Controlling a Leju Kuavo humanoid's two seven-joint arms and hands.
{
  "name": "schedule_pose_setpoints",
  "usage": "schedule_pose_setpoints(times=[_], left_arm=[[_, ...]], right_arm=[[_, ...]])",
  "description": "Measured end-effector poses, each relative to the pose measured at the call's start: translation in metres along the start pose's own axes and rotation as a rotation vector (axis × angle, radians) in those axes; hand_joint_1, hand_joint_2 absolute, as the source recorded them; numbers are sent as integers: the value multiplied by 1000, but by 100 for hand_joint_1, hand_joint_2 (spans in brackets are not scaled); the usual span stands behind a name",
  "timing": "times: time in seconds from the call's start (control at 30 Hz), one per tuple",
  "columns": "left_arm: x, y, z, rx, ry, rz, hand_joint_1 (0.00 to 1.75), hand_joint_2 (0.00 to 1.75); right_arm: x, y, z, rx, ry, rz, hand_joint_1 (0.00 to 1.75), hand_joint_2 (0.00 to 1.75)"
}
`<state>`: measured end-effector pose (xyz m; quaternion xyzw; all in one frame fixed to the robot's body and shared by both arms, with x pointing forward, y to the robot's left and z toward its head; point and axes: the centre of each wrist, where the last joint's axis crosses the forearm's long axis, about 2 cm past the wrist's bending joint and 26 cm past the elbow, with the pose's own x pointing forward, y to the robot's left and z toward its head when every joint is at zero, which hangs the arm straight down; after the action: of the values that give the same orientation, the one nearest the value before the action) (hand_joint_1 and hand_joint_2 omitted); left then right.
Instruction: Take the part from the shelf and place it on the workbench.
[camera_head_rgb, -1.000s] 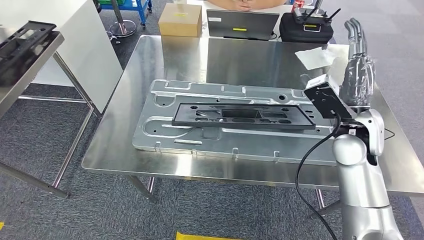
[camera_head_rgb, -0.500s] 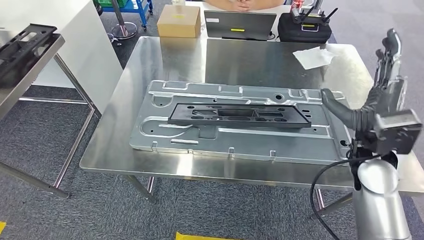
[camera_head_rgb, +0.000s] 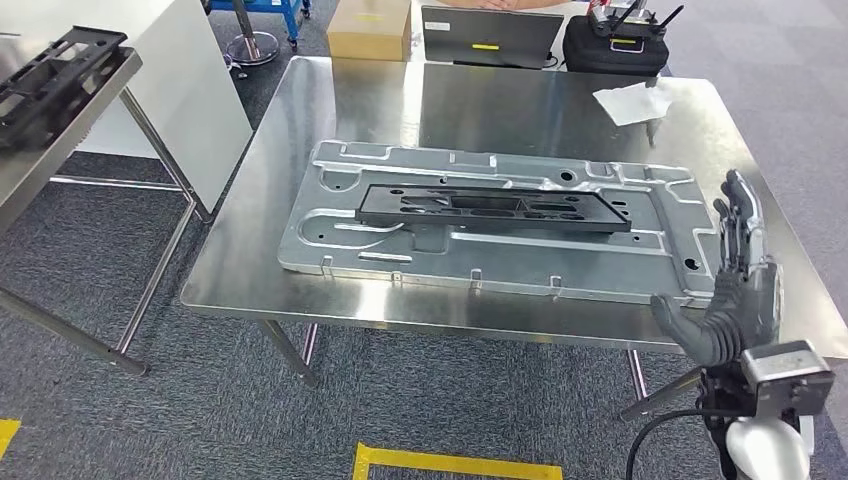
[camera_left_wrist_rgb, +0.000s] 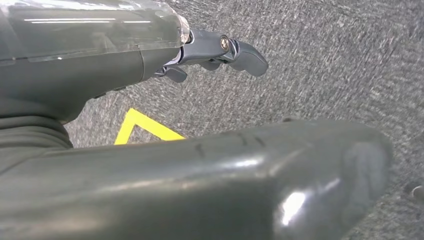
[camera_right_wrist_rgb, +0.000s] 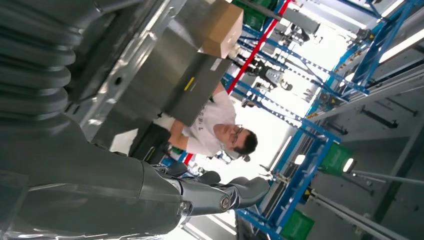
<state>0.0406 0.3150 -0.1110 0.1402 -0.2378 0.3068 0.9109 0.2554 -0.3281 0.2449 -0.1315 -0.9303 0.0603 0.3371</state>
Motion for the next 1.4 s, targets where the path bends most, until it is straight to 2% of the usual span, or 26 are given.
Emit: schedule_pose_setpoints(times=[0.23,0.33,0.57,0.8,0.9,1.0,1.1,1.2,1.3,1.33,1.4], left_arm=[[-6,2,3,-32,-5,-49,0,0],[-6,1,3,-55,-13,-78,0,0],[2,-6,0,-91,-28,-116,0,0],[3,-9,0,-90,-17,-118,0,0],[2,-10,1,-81,-14,-109,0,0],[0,-15,3,-75,-9,-100,0,0],[-2,-18,4,-67,-7,-98,0,0],[-6,-15,5,-48,3,-103,0,0],[-6,-15,6,-29,10,-118,0,0],[-6,-15,5,-23,11,-123,0,0],[-6,-13,6,-10,11,-129,0,0]], right_arm=[[30,-32,80,-63,23,119,0,0],[46,-44,104,-101,52,197,0,0],[69,-64,129,-170,131,320,0,0],[72,-78,151,-178,274,355,0,0],[57,-77,168,-167,398,352,0,0],[28,-72,191,-155,549,313,0,0],[-8,-58,225,-171,724,194,0,0],[-40,-39,266,-189,919,229,0,0],[-67,-13,321,-150,1202,382,0,0],[-70,-4,340,-131,1318,393,0,0],[-69,15,368,-126,1547,323,0,0]])
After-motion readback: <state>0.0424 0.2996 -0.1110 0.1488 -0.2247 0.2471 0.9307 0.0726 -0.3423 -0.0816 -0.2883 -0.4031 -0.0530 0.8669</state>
